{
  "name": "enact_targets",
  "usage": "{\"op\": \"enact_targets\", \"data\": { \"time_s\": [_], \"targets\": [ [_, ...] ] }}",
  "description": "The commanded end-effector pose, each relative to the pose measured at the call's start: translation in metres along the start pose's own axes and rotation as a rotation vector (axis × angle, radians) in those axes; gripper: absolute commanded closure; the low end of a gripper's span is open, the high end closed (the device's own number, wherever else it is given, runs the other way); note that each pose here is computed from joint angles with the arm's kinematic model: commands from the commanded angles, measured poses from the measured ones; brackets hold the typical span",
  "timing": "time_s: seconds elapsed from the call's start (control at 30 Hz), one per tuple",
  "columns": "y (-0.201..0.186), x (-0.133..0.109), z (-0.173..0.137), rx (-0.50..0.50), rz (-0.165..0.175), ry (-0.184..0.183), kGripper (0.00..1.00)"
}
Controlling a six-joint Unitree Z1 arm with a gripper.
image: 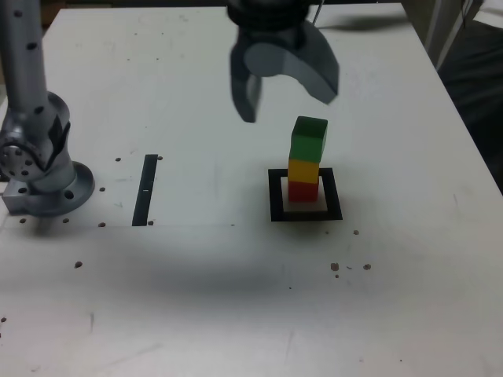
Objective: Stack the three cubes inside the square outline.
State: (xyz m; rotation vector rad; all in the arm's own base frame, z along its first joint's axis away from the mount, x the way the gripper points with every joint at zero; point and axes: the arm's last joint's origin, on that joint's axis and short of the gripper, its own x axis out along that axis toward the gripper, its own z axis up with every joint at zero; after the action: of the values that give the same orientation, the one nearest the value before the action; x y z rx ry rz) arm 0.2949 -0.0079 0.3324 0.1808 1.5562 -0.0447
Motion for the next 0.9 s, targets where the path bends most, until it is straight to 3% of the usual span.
{"op": "enact_targets", "data": {
  "time_s": [0.0,0.27,0.43,0.87],
  "targets": [
    [-0.001,-0.003,-0.01,-0.01,0.006,-0.007,0.01],
    [-0.004,0.006,-0.055,-0.064,0.013,0.051,0.01],
    [-0.003,0.02,-0.081,-0.097,-0.011,0.101,0.01],
    [-0.012,0.066,-0.135,-0.127,-0.074,0.16,0.0]
  ]
}}
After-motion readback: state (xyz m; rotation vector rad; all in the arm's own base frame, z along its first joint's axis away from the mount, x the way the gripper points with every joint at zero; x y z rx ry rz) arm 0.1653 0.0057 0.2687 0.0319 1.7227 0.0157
